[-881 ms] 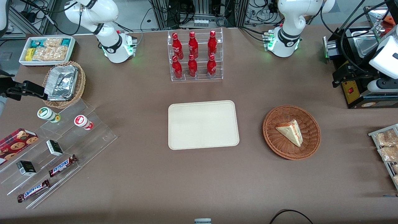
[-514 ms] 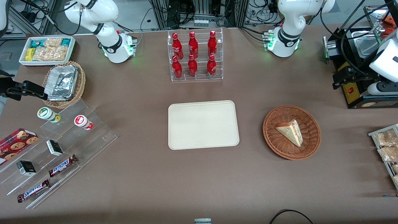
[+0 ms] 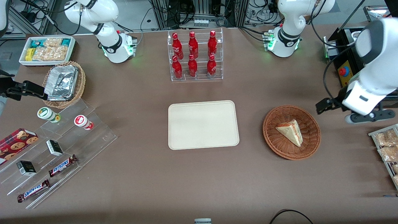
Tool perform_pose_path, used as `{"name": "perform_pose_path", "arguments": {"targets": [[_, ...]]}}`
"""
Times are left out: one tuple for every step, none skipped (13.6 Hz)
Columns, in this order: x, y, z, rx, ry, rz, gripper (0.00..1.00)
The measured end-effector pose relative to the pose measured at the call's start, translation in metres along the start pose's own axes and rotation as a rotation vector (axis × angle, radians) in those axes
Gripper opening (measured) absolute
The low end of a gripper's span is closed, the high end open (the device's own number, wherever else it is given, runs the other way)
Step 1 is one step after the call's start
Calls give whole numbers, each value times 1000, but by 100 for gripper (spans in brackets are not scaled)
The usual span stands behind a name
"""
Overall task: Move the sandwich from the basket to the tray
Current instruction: 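Move the left gripper down over the sandwich in the wicker basket, then close the left gripper on the wrapped sandwich and lift it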
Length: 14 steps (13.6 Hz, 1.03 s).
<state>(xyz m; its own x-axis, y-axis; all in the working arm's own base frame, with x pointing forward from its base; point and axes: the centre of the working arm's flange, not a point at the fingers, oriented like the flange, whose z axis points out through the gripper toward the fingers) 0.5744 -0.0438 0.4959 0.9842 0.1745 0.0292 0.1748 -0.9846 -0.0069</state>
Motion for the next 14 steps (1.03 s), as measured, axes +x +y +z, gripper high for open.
{"name": "perform_pose_path", "arguments": {"targets": [[-5,1,22,-8,24,-71,100],[-12,4,44,-19,50,-144,100],[-20,9,64,-34,78,-215,100],[-28,13,82,-48,98,-281,100],[-35,16,97,-58,106,-342,100],[-41,18,108,-61,103,-385,100],[-47,20,119,-57,90,-409,100],[-50,20,129,-52,77,-427,100],[-51,21,140,-52,72,-446,100],[-52,21,154,-55,71,-459,100],[-54,21,170,-59,72,-468,100],[-55,20,187,-63,72,-480,100],[-56,20,202,-69,76,-497,100],[-56,21,216,-76,79,-513,100]]}}
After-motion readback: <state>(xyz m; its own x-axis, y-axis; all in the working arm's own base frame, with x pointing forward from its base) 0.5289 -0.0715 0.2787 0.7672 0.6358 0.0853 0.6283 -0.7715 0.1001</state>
